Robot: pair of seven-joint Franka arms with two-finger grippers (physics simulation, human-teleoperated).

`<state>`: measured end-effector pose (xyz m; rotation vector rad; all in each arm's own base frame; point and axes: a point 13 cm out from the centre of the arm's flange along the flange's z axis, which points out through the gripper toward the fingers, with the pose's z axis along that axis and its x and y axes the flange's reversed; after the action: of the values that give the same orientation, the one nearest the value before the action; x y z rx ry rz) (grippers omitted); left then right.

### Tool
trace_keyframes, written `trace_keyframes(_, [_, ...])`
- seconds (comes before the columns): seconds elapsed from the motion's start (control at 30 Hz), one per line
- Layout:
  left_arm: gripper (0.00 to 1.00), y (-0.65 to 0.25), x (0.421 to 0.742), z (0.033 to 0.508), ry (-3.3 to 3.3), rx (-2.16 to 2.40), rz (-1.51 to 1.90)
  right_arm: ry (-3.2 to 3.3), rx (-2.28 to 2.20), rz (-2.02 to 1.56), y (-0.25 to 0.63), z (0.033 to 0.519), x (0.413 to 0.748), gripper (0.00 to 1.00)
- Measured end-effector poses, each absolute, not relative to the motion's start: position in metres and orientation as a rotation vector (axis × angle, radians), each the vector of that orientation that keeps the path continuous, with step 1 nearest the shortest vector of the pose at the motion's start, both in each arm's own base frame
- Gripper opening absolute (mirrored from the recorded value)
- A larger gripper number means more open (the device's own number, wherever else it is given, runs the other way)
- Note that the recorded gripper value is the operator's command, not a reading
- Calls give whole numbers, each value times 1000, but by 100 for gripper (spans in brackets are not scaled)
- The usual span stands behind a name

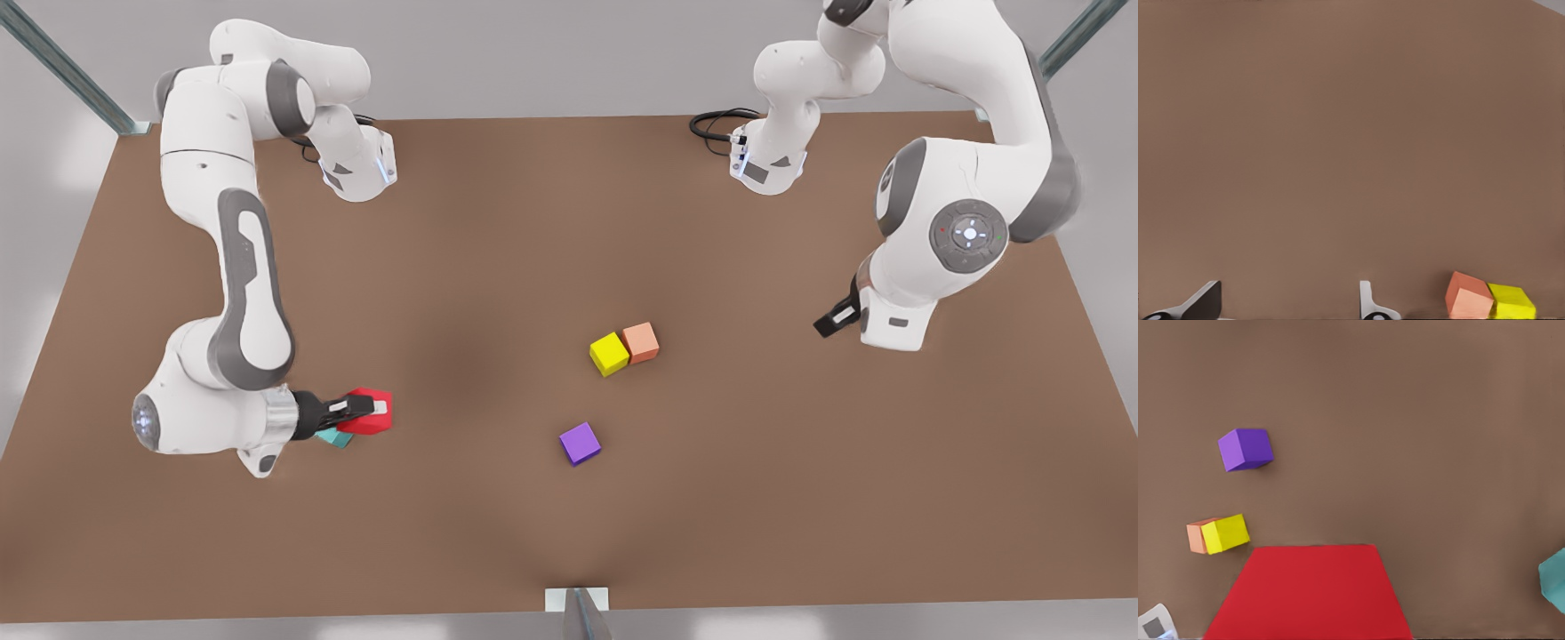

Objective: Pick up red wooden cube and pass to hand red wooden cube and place in blue wooden cube

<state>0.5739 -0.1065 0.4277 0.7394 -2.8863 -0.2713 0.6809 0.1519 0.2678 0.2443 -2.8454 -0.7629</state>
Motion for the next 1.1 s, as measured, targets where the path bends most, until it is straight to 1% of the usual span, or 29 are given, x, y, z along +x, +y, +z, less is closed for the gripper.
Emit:
trace_keyframes(0.1, [100,-136,573,410,-2910,501,-240,-2889,242,-521,98,263,682,43])
trace_keyframes(0.23, [100,-167,569,400,-2925,242,-205,-2960,227,-291,53,245,698,43])
trace_keyframes(0.33, [100,-167,571,392,-2918,128,-191,-2991,253,-190,51,236,705,43])
trace_keyframes(0.4, [100,-166,573,389,-2916,66,-184,-2993,262,-140,53,220,708,43])
trace_keyframes(0.57, [100,-167,574,374,-2886,-64,-160,-2975,224,-100,47,186,696,43])
trace_keyframes(0.83, [100,-176,571,367,-2854,-199,-66,-2990,153,-87,36,167,670,44])
trace_keyframes(0.97, [100,-173,570,366,-2839,-241,-52,-3008,138,-79,40,150,664,44])
trace_keyframes(1.1, [100,-174,569,366,-2827,-273,-23,-3033,119,-69,41,137,665,44])
